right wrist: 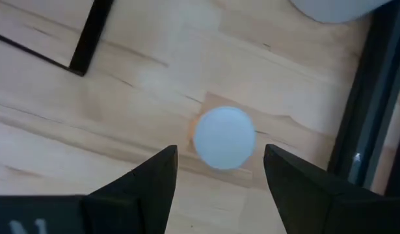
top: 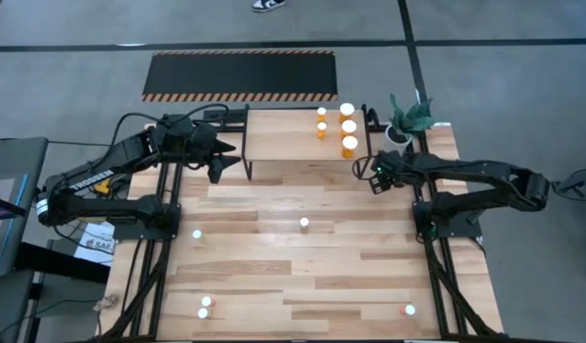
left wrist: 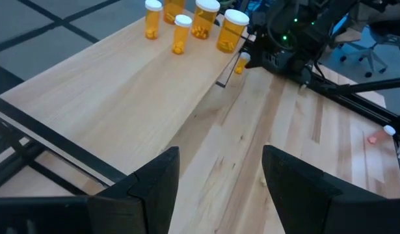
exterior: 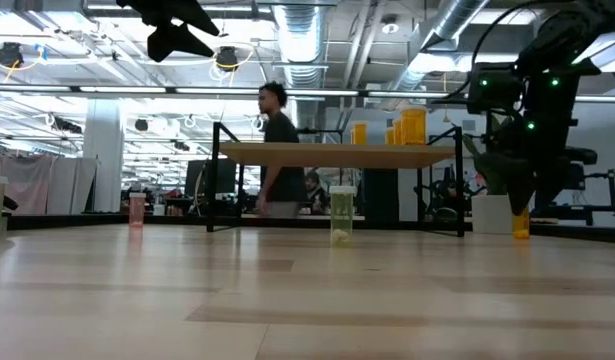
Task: Pick and place medicine bottles onto shelf by color
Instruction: Put the small orange pill bottle on the shelf aligned with the other small orange pill bottles
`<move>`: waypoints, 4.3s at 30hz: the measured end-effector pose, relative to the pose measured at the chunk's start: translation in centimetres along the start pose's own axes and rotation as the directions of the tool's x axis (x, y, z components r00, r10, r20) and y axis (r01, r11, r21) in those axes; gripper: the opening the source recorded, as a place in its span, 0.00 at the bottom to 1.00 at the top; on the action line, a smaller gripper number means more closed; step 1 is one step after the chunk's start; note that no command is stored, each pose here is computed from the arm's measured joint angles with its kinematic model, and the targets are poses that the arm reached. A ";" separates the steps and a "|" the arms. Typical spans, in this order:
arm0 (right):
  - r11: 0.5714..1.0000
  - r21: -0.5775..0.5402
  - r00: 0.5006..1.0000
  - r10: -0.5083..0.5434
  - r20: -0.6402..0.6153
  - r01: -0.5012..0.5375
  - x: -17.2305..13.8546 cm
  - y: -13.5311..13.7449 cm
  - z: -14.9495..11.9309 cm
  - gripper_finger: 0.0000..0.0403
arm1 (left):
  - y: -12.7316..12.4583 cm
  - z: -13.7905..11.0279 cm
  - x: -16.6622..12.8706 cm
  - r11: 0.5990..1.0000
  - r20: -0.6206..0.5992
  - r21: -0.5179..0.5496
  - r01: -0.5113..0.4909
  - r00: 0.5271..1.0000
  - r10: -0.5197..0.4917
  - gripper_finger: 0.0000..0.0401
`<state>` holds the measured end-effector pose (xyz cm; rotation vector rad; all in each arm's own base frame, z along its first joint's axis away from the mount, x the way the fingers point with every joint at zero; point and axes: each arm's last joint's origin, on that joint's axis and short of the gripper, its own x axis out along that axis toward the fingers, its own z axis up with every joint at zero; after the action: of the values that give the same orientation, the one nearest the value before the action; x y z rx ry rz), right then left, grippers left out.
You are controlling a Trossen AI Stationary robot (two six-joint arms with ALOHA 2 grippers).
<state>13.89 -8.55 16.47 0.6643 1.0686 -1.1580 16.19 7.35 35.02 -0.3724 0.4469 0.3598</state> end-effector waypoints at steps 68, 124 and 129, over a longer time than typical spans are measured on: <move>0.732 -0.635 0.920 0.383 0.083 -0.248 -18.8 15.8 13.5 0.32 | 0.0 -0.1 0.0 0.997 -0.008 0.070 0.013 1.000 -0.012 0.51; 0.750 -0.647 0.973 0.224 0.059 -0.133 -12.0 17.1 16.6 0.37 | 0.0 -0.1 0.0 0.998 -0.014 0.054 0.011 1.000 -0.011 0.51; 0.752 -0.646 0.972 0.228 0.063 -0.134 -12.1 17.1 16.7 0.42 | 0.0 -0.1 0.0 0.998 -0.015 0.054 0.011 1.000 -0.011 0.51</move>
<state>35.06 -13.02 32.28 0.1327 1.1596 -0.5886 16.15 7.29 34.92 -0.3249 0.4676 0.3339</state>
